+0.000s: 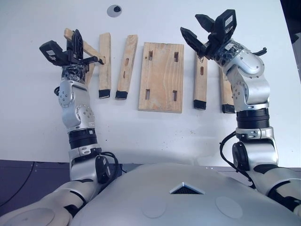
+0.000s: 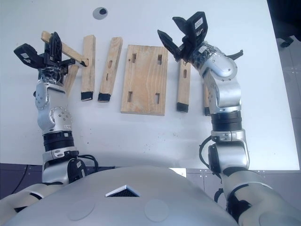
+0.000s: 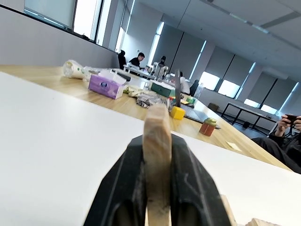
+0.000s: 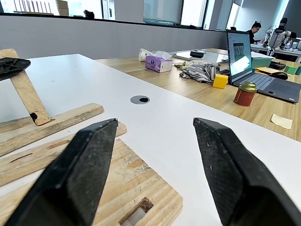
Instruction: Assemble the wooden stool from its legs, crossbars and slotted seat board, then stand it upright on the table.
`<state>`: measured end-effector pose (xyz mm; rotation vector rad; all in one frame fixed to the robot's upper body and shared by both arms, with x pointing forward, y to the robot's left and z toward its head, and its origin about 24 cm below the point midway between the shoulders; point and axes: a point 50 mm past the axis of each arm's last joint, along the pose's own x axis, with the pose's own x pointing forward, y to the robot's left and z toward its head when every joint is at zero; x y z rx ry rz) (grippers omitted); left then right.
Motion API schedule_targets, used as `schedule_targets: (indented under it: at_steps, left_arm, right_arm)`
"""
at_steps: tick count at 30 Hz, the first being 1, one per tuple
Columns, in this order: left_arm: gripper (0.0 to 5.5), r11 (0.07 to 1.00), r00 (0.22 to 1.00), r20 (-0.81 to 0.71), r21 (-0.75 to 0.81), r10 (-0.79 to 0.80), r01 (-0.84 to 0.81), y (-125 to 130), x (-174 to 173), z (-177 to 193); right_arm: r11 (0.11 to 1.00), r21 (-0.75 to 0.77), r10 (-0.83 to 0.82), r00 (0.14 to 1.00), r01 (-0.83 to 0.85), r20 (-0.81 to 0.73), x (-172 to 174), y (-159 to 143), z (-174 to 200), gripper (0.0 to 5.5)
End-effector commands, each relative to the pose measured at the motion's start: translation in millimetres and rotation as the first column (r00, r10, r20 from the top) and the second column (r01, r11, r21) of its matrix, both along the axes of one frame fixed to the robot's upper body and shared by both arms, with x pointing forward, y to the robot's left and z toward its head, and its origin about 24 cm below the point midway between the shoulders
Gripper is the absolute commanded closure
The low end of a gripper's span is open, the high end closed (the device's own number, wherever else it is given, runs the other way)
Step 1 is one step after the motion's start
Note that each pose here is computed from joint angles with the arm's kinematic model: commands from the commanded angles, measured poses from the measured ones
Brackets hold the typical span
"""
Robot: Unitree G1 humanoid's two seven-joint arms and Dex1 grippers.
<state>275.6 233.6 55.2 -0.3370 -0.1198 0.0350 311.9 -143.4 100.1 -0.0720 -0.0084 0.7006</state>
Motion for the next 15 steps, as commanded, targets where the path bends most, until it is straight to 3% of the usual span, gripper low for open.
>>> schedule_targets:
  at_steps: [1,4,12,15]
  left_arm:
    - [5.13,1.0,0.994,-0.107,0.018,0.027,-0.025,0,-2,-23]
    - [5.13,0.999,0.993,-0.109,0.016,0.036,-0.034,-3,0,-26]
    - [5.13,0.955,0.993,-0.102,0.282,-0.064,0.09,-31,-4,-33]
    - [5.13,0.947,0.987,-0.14,0.297,-0.083,0.122,-36,-10,-44]
  right_arm:
    - [1.0,0.001,0.014,1.0,-0.014,0.011,1,5,3,2.54]
    - [1.0,-0.001,0.017,1.0,-0.017,0.009,1,6,3,2.54]
    - [1.0,-0.002,0.028,1.0,-0.028,0.005,-2,9,3,2.54]
    - [0.999,-0.004,0.033,0.999,-0.033,0.003,0,9,3,2.54]
